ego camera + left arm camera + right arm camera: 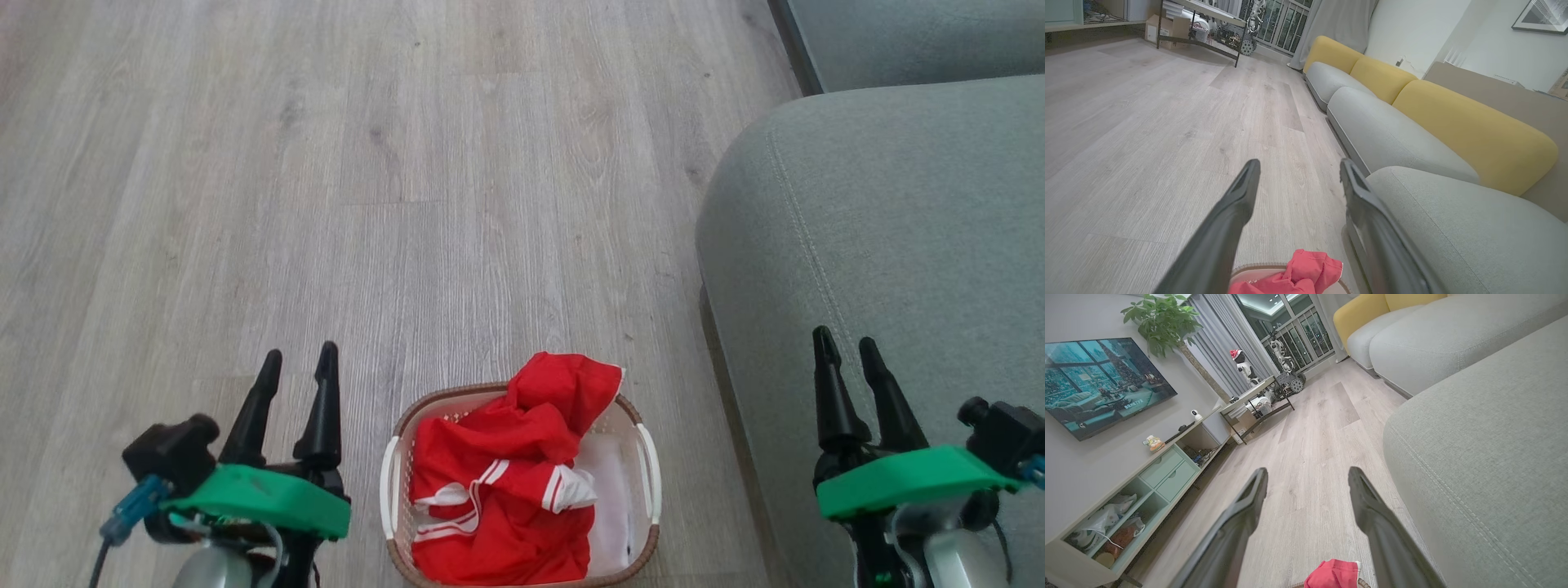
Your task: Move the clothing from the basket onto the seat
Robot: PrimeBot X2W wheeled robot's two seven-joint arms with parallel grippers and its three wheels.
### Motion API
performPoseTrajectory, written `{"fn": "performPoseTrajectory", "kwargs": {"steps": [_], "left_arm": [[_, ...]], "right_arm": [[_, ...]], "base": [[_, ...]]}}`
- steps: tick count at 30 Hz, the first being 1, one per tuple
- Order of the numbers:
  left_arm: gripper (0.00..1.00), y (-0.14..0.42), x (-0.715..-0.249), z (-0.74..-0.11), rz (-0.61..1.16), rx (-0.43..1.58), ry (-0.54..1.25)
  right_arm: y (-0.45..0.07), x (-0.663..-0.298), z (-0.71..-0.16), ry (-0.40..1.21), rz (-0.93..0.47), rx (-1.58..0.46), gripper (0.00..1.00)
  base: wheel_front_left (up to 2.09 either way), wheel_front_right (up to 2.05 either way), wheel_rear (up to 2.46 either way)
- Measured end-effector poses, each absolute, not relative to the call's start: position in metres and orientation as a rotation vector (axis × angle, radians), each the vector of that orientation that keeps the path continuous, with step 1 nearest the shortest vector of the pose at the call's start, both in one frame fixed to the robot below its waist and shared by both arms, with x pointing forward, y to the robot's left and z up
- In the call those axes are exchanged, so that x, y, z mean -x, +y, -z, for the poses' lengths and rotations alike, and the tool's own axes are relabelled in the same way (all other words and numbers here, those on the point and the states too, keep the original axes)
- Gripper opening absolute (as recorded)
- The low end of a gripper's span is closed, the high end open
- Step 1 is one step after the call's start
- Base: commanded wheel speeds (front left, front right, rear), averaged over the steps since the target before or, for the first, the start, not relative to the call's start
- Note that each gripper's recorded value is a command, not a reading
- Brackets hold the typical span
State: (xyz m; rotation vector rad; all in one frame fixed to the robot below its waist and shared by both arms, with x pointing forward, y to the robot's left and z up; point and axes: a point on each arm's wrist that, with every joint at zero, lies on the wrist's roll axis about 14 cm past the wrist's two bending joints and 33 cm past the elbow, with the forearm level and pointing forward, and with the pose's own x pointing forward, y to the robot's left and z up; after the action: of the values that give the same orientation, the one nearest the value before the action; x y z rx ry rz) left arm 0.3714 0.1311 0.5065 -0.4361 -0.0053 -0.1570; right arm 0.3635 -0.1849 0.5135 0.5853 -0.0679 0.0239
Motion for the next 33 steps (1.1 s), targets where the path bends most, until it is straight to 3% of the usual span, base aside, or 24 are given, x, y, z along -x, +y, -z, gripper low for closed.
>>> {"fn": "performPoseTrajectory", "kwargs": {"steps": [33], "left_arm": [[1.00,0.102,-0.369,-0.528,0.280,0.083,-0.136]], "right_arm": [[-0.167,-0.364,-0.537,-0.165,-0.109,-0.265,1.00]], "base": [[0.00,0.00,0.00]]}}
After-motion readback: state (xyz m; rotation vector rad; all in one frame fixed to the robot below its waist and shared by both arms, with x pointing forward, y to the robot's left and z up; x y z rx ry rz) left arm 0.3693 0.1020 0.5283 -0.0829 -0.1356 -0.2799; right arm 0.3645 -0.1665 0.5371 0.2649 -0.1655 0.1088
